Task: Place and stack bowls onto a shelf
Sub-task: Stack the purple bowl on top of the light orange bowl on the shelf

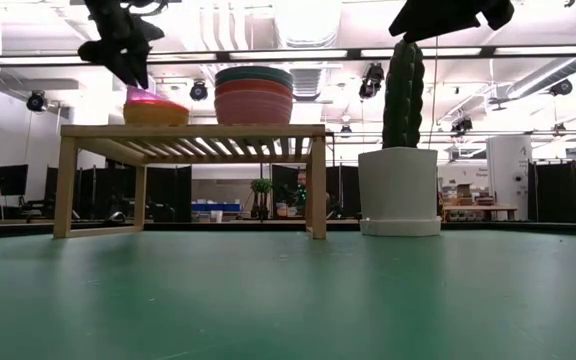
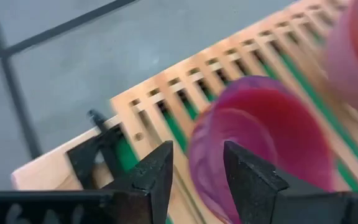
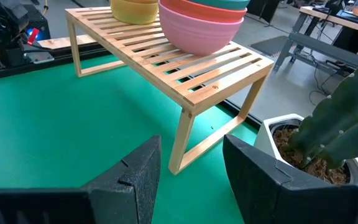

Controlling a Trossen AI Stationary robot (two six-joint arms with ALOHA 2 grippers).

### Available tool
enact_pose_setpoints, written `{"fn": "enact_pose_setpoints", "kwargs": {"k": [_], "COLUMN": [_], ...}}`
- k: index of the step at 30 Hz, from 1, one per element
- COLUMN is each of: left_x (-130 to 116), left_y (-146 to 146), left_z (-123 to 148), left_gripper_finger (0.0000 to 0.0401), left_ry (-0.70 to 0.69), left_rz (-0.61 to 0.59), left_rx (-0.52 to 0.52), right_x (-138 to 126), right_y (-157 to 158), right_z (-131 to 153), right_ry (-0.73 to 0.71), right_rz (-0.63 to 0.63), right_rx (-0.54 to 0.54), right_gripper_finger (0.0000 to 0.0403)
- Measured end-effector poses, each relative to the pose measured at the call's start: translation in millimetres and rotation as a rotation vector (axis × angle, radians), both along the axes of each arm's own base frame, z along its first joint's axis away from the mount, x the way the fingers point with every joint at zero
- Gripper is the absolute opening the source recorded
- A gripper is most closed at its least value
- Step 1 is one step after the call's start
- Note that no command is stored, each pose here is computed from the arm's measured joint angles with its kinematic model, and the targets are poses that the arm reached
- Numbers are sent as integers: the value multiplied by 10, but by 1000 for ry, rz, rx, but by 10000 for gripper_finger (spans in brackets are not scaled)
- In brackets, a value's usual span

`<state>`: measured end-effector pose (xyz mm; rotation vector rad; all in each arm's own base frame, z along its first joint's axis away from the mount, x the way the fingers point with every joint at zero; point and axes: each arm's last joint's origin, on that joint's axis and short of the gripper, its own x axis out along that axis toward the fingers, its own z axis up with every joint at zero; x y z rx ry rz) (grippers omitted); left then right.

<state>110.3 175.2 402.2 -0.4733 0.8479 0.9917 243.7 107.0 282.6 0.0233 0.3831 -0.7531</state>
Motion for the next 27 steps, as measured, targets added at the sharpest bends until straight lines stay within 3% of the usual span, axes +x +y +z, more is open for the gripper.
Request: {"fn": "enact_pose_setpoints", "kwargs": {"k": [5, 9, 16, 27], "left_x": [-24, -64, -118, -75], "left_y": [-129, -258, -303, -214], "left_z": [77, 120, -49, -392], "left_gripper_finger": [124, 94, 7, 1], "left_ry": [-81, -100, -57, 1], "left_rz": [-135, -166, -83, -36], "left_rx": [6, 32, 18, -27], "right_x": [0, 1, 3, 7], "right_y": [0, 0, 1, 3], "right_z": [0, -1, 1, 5], "right_ry": [0, 0, -3, -10], "right_rz": [0, 0, 0, 0], "right_rx": [0, 0, 2, 6], "right_gripper_finger": [164, 164, 164, 164]}}
